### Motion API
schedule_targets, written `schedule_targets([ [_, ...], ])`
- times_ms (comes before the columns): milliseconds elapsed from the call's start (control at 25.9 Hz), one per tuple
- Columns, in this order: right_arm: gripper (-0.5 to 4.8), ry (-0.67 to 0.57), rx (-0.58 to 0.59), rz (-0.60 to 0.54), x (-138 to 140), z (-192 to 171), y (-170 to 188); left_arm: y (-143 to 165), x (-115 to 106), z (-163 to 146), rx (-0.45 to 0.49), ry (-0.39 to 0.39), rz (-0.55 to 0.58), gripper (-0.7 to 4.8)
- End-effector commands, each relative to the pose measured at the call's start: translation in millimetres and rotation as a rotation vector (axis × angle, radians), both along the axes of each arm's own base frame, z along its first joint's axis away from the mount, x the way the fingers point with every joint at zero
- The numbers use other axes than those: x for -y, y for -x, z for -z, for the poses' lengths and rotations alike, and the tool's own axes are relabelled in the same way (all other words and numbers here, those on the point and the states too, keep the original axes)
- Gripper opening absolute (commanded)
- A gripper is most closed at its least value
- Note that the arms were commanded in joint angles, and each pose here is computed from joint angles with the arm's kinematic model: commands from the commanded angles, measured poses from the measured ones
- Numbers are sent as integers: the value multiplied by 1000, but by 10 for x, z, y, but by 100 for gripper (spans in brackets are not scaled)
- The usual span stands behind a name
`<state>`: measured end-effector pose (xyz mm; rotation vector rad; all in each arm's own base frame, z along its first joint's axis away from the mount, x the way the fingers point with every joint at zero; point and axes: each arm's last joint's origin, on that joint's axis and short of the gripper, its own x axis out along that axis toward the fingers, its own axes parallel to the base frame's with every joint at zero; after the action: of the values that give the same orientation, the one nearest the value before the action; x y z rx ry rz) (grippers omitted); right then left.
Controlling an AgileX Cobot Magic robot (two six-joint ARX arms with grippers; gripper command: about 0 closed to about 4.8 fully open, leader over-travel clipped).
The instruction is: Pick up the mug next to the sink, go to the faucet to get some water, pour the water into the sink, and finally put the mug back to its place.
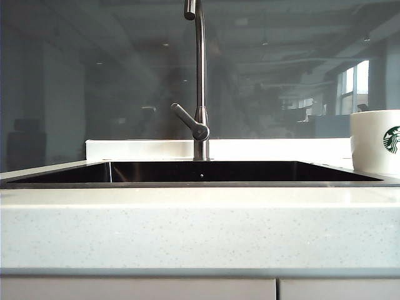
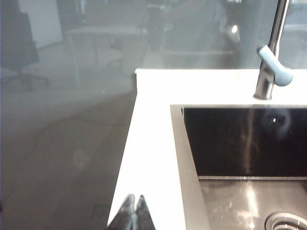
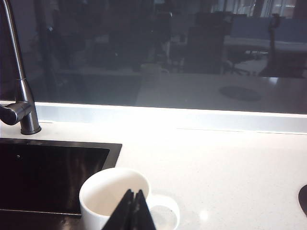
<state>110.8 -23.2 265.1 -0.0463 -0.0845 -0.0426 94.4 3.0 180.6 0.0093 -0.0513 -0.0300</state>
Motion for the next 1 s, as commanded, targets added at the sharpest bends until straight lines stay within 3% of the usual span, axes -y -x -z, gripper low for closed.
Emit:
schedule_targets([
  [39, -1, 2, 17, -3, -1, -25, 3, -16, -1, 51, 7, 2, 1, -3],
  [1005, -1, 2, 18, -3, -1, -26, 4, -25, -4, 75, 22, 6, -18, -3],
])
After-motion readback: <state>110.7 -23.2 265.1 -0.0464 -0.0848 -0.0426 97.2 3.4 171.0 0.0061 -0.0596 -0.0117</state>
